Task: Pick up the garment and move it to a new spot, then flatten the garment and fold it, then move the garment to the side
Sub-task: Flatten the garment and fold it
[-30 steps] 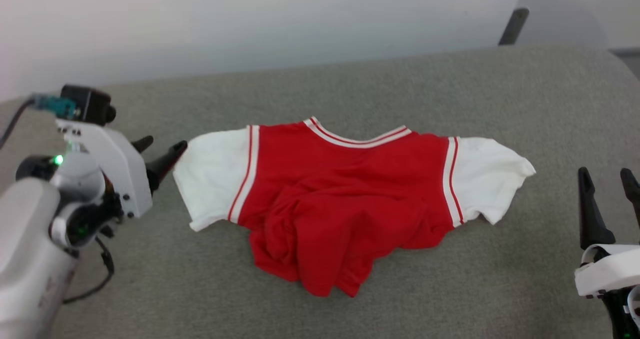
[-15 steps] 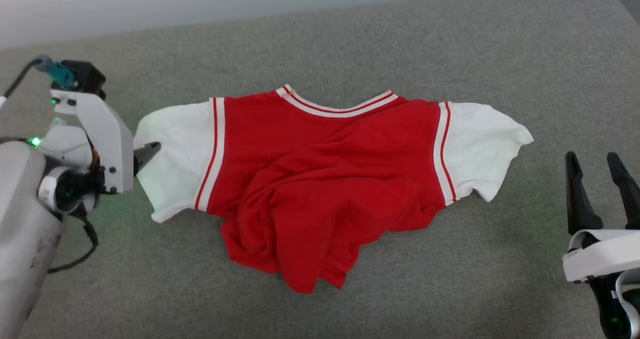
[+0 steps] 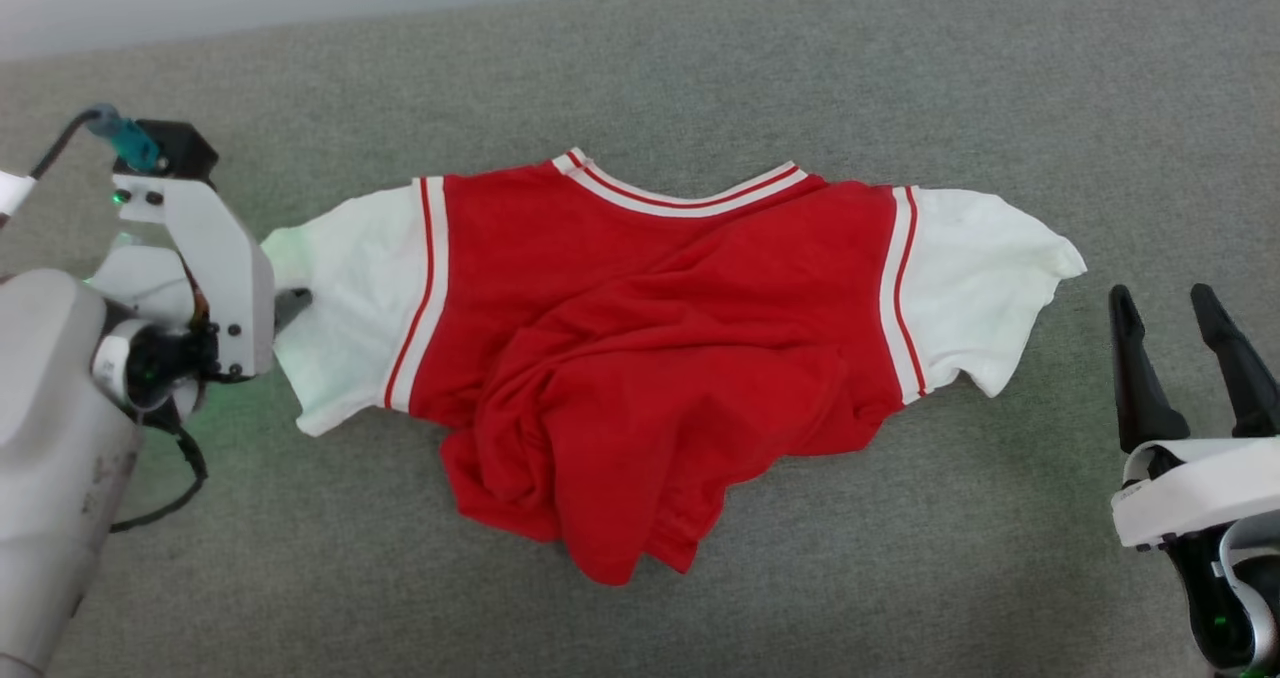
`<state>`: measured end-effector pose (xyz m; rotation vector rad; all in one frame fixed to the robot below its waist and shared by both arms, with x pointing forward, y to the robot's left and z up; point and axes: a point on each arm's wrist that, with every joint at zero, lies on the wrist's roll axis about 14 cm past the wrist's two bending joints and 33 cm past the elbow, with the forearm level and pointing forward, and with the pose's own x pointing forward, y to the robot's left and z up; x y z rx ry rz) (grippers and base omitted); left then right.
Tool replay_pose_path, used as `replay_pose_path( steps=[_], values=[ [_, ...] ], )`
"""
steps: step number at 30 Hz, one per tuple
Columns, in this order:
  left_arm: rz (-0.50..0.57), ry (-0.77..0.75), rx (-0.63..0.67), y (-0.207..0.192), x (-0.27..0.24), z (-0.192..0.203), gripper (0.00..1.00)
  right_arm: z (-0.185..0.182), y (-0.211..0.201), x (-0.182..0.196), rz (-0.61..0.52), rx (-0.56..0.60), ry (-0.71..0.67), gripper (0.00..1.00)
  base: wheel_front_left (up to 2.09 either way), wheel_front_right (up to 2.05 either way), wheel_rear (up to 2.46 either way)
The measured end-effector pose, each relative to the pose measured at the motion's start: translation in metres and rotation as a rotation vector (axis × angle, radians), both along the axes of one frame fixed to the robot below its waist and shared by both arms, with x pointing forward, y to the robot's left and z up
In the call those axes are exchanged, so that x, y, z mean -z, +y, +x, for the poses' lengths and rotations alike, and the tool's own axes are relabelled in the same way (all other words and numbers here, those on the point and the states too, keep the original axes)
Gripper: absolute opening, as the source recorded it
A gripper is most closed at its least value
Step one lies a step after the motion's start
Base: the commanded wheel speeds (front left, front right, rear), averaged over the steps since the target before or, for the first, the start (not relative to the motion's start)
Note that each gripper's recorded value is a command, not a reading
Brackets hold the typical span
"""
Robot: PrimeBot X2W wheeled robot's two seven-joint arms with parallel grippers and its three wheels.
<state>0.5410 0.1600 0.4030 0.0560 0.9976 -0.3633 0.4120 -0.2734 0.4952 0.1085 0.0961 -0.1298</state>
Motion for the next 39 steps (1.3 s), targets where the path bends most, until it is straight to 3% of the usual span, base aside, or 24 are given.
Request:
replay_pose_path(
  steps=[5, 16, 23, 34, 35, 36, 39],
  values=[
    [-0.015, 0.009, 0.001, -0.005, 0.003, 0.000, 0.00, 0.009, 0.002, 0.000, 0.018, -0.029, 0.052, 1.00, 0.00, 0.00, 0.00],
    [-0.046, -0.015, 0.000, -0.010, 0.001, 0.005, 0.00, 0.046, -0.008, 0.018, 0.065, -0.093, 0.331, 1.00, 0.00, 0.00, 0.00],
    [-0.063, -0.035, -0.006, -0.011, -0.001, 0.008, 0.00, 0.057, -0.009, 0.057, 0.124, -0.114, 0.558, 1.00, 0.00, 0.00, 0.00],
    [-0.081, -0.043, -0.013, -0.010, 0.002, 0.013, 0.00, 0.064, -0.001, 0.104, 0.168, -0.152, 0.794, 1.00, 0.00, 0.00, 0.00],
    [-0.082, -0.044, -0.015, -0.010, 0.002, 0.014, 0.00, 0.065, 0.000, 0.106, 0.157, -0.160, 0.811, 0.44, 0.00, 0.00, 0.00],
    [-0.083, -0.042, -0.017, -0.009, 0.003, 0.014, 0.00, 0.067, -0.001, 0.107, 0.157, -0.157, 0.816, 0.00, 0.00, 0.00, 0.00],
    [-0.081, -0.040, -0.018, -0.009, 0.002, 0.013, 0.00, 0.068, -0.002, 0.110, 0.153, -0.159, 0.847, 0.00, 0.00, 0.00, 0.00]
  ],
)
